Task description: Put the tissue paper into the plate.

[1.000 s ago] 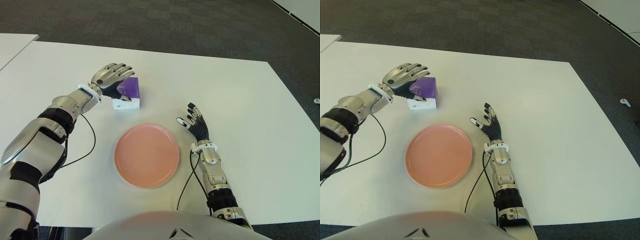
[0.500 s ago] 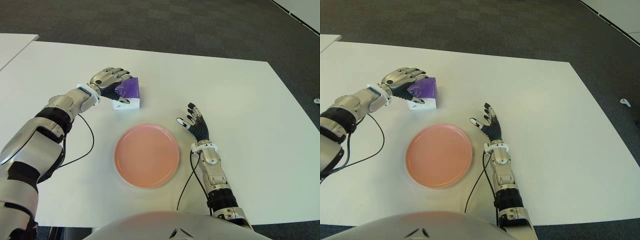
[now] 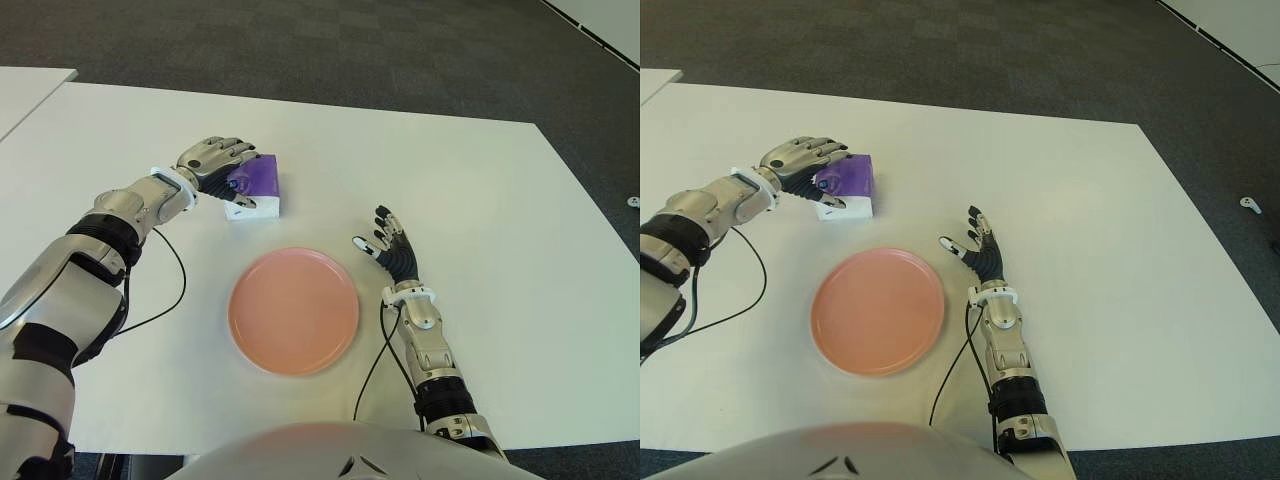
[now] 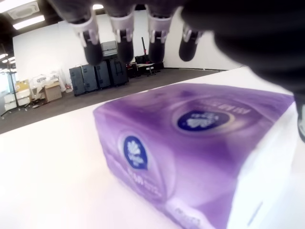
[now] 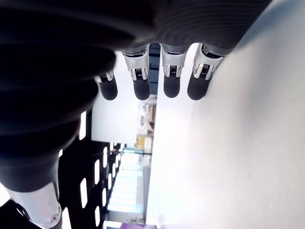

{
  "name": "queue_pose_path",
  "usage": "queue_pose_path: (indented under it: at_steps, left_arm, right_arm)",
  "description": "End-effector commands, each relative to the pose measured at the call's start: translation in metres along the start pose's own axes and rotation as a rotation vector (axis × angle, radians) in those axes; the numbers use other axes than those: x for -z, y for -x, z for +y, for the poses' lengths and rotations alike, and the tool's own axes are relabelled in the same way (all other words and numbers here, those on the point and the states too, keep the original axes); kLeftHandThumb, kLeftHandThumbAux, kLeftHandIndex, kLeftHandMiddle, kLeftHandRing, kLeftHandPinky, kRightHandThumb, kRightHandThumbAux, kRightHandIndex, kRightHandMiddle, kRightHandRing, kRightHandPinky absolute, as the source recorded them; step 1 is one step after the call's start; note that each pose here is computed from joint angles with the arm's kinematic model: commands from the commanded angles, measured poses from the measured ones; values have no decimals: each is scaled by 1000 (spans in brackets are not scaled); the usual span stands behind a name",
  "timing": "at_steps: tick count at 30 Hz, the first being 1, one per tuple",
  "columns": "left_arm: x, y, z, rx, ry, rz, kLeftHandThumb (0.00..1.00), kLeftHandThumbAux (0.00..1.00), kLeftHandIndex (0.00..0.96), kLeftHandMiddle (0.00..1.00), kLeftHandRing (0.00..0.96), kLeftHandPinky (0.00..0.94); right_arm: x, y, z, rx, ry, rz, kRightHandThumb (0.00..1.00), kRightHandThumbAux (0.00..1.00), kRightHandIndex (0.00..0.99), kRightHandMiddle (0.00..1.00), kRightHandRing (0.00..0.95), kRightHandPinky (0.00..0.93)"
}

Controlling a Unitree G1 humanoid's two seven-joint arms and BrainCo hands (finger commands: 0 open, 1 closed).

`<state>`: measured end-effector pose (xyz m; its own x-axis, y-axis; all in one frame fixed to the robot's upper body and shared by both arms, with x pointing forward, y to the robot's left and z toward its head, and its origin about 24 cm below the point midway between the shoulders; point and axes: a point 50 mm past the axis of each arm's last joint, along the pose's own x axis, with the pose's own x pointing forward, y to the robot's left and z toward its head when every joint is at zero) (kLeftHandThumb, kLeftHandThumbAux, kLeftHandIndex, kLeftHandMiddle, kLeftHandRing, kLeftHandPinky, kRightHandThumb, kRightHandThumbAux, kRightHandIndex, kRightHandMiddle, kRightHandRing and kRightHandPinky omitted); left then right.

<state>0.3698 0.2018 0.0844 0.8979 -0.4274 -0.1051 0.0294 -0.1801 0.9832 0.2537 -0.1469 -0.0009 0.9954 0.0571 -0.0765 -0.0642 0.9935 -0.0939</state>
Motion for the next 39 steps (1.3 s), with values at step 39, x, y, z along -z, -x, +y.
queue_pose_path:
  at_steps: [39]
  left_arm:
    - [-13, 3, -35, 64, -70, 30, 0, 328, 0, 0, 0, 0]
  right_arm:
    - [39, 23, 4, -74, 15, 203, 0, 663, 0, 0, 0, 0]
